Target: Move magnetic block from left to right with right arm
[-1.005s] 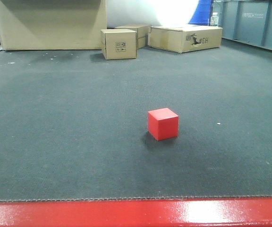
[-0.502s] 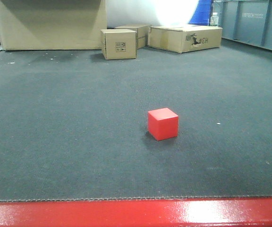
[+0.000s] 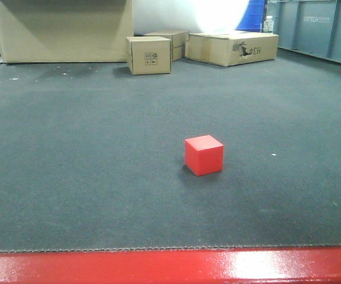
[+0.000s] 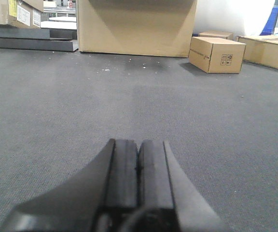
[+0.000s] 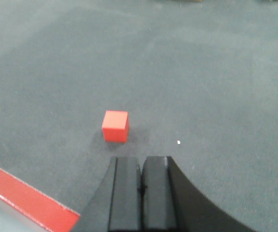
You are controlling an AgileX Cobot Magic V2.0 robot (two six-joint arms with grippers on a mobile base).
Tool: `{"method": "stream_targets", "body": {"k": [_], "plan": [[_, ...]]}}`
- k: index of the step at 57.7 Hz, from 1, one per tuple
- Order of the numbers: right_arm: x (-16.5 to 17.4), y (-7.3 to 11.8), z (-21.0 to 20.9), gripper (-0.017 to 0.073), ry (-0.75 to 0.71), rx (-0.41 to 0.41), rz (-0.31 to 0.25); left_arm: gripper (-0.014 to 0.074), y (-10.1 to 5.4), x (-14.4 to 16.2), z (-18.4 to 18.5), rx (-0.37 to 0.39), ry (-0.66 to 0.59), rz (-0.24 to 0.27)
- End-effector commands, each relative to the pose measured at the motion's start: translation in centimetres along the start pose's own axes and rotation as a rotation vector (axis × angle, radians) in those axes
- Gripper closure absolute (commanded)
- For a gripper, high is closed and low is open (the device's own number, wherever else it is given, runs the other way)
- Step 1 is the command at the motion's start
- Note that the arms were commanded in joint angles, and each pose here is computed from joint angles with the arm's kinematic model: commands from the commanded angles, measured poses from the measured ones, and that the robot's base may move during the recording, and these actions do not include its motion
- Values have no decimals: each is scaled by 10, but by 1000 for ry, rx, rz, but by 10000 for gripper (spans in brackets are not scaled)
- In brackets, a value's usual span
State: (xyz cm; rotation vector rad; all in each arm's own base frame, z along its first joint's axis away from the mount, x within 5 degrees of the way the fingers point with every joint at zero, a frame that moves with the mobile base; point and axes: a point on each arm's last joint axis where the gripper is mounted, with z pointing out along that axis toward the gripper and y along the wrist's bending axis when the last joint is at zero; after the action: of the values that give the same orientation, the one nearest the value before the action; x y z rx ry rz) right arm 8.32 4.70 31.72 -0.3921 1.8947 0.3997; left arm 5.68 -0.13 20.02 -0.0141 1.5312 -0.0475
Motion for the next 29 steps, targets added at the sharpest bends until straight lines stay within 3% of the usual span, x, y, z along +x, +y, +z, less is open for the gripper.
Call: {"method": "stream_targets", "body": {"k": [1, 8, 19, 29], "plan": [[-17, -1, -4, 502, -119, 15, -39, 720, 0, -6, -1, 3, -86, -11], [-19, -9, -7, 502, -145, 90, -49, 720, 0, -6, -1, 3, -86, -11], [-7, -22, -18, 502, -260, 251, -121, 720, 0, -6, -1, 3, -86, -11], [33, -32, -22, 502, -330, 403, -102, 720, 0, -6, -1, 3, -86, -11]]}}
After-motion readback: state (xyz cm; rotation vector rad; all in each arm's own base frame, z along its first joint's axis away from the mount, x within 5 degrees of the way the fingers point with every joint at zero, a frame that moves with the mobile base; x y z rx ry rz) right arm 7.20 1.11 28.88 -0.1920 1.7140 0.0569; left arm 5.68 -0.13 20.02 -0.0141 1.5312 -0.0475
